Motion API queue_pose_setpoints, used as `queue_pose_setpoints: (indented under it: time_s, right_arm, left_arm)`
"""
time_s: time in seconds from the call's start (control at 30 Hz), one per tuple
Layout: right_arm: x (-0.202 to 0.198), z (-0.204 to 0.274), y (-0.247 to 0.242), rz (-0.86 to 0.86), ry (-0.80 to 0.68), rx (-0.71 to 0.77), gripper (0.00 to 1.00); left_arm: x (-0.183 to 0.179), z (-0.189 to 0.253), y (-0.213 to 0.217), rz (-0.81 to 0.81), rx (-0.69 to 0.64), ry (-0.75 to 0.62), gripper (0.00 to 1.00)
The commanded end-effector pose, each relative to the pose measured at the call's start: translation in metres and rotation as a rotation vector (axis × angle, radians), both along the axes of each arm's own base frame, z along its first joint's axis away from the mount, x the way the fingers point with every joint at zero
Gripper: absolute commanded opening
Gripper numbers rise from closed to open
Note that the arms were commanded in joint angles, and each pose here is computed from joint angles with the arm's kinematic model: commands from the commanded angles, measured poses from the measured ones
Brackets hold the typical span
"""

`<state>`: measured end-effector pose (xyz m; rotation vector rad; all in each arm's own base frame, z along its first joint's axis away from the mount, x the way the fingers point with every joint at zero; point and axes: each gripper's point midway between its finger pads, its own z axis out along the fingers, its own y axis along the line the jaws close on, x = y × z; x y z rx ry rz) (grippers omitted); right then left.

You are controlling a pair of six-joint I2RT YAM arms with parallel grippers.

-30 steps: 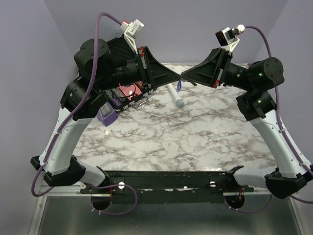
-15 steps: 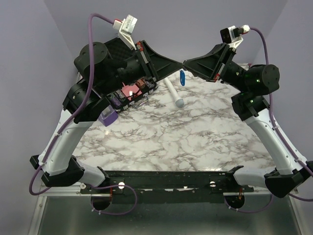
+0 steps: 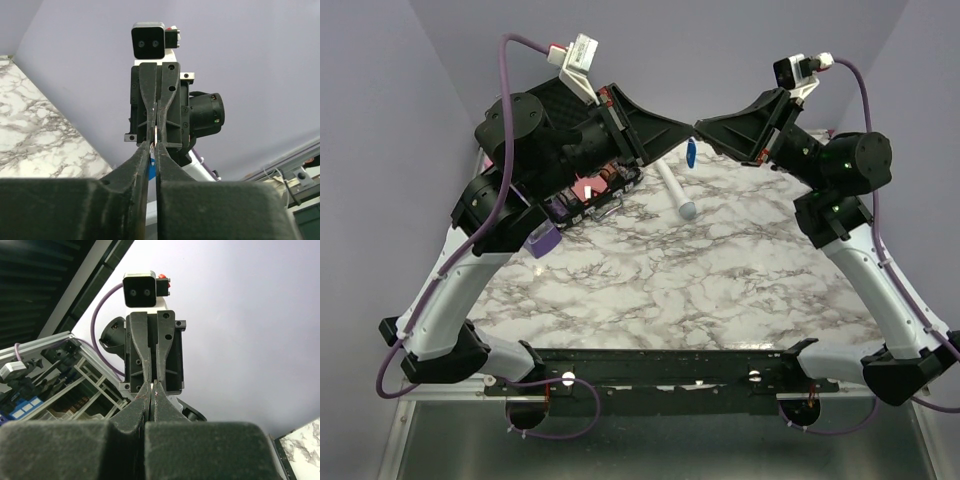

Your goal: Remove the keys from the keyring

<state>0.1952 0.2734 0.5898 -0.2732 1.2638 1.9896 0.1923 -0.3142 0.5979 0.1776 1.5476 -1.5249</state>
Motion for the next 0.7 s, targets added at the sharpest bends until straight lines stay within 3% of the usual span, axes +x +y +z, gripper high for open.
queue_pose_setpoints:
  time_s: [0.0,0.37,0.47,0.67]
  right_arm:
    - [-0.018,-0.008,0.004,0.033,-0.023,-0.057,0.01]
    - [-0.021,-0.011,0.004,0.036,-0.025,-0.095,0.01]
    - [-0.022,-0.014,0.005,0.045,-0.022,-0.106,0.01]
    - [-0.028,-0.025,0.008,0.09,-0.016,-0.147,0.01]
  left_arm:
    - [0.008,-0.011,-0.001,0.043,0.046,-0.015,0.23]
    - [0.006,-0.013,0.016,0.093,0.098,-0.052,0.73]
    - [0.005,-0.016,0.022,0.106,0.122,-0.064,0.79]
    - [-0.003,-0.018,0.047,0.119,0.174,-0.106,0.82]
